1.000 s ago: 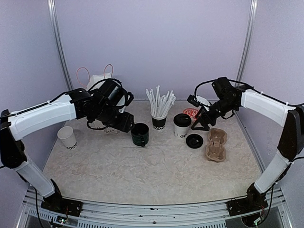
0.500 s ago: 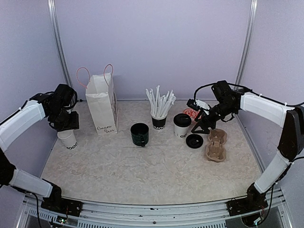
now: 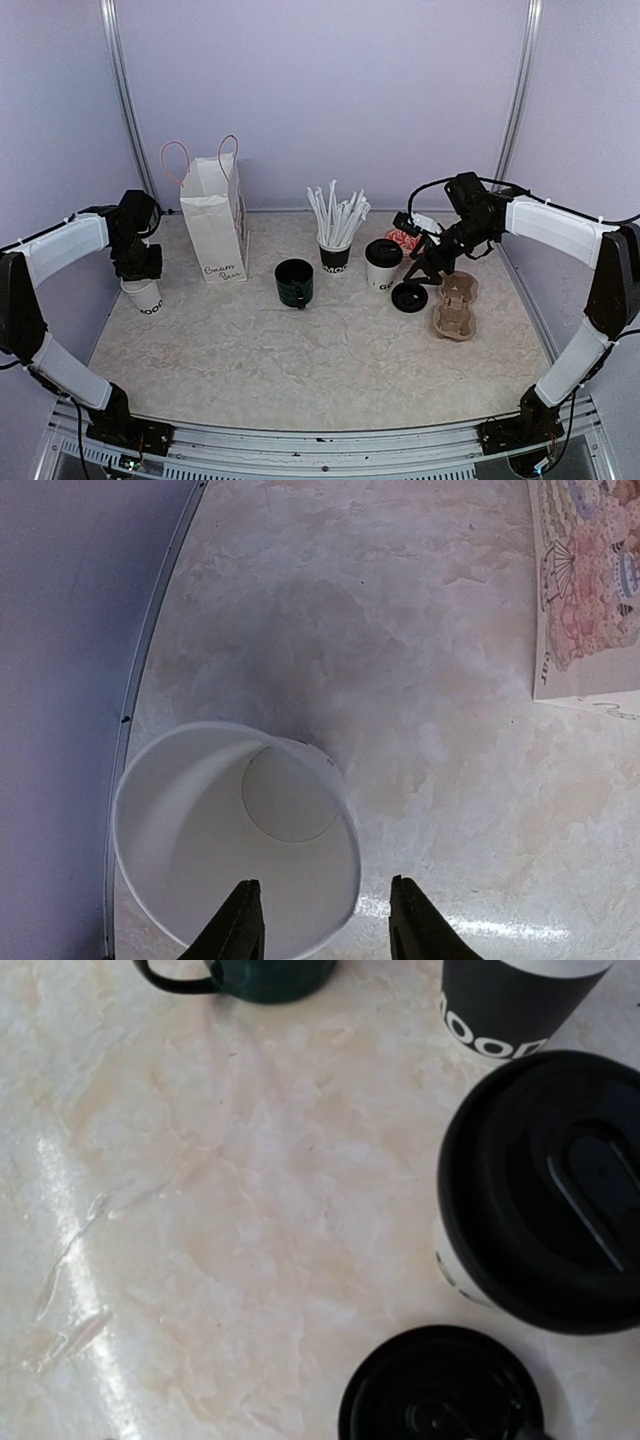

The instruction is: Pack the takeout coffee

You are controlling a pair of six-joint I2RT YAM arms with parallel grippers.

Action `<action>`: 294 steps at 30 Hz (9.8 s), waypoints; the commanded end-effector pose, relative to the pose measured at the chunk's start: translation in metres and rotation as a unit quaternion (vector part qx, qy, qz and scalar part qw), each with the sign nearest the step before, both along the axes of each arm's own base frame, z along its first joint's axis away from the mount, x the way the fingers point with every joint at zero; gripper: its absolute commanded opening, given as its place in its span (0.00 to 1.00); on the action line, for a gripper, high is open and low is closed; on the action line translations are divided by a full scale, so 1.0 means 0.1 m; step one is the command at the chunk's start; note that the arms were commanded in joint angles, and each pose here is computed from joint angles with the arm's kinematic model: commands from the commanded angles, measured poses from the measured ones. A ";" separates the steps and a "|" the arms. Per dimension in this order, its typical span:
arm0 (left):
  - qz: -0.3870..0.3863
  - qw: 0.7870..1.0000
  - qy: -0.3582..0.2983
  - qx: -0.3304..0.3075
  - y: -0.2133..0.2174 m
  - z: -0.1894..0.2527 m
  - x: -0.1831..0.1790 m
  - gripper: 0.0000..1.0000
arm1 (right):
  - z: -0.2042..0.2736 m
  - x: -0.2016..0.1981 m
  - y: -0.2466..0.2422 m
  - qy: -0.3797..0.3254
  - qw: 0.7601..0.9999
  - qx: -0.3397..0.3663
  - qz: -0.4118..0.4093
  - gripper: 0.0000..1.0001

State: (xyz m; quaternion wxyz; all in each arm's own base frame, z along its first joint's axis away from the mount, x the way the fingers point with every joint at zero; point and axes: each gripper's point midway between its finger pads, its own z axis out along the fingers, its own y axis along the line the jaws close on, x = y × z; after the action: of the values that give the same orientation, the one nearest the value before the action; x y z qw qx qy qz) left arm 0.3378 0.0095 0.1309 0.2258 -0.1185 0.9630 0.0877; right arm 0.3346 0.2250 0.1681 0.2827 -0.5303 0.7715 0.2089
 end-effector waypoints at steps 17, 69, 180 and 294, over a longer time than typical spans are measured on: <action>-0.078 0.997 -0.021 -0.018 -0.52 0.34 -0.05 0.00 | -0.18 -0.20 -0.04 0.023 0.999 -0.023 0.029 0.82; -0.596 0.802 0.027 -0.029 -3.89 -0.12 -1.57 0.10 | -1.42 0.07 -0.18 -0.031 0.964 -0.241 0.110 0.25; -0.569 0.798 -0.128 -0.154 -3.28 1.17 -1.33 0.70 | 0.63 -0.55 1.03 0.093 0.971 0.168 0.144 0.62; -0.555 0.827 0.056 -0.069 -3.93 0.11 -0.98 0.84 | -0.08 -0.98 1.15 0.194 0.963 0.100 0.160 0.68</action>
State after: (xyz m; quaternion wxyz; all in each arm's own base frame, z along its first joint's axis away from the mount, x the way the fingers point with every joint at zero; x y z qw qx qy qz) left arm 0.2317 -0.3731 0.1339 0.1482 0.4381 0.8798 -0.1098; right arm 0.2420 0.3402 0.1500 0.1333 -0.5630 0.6974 0.4230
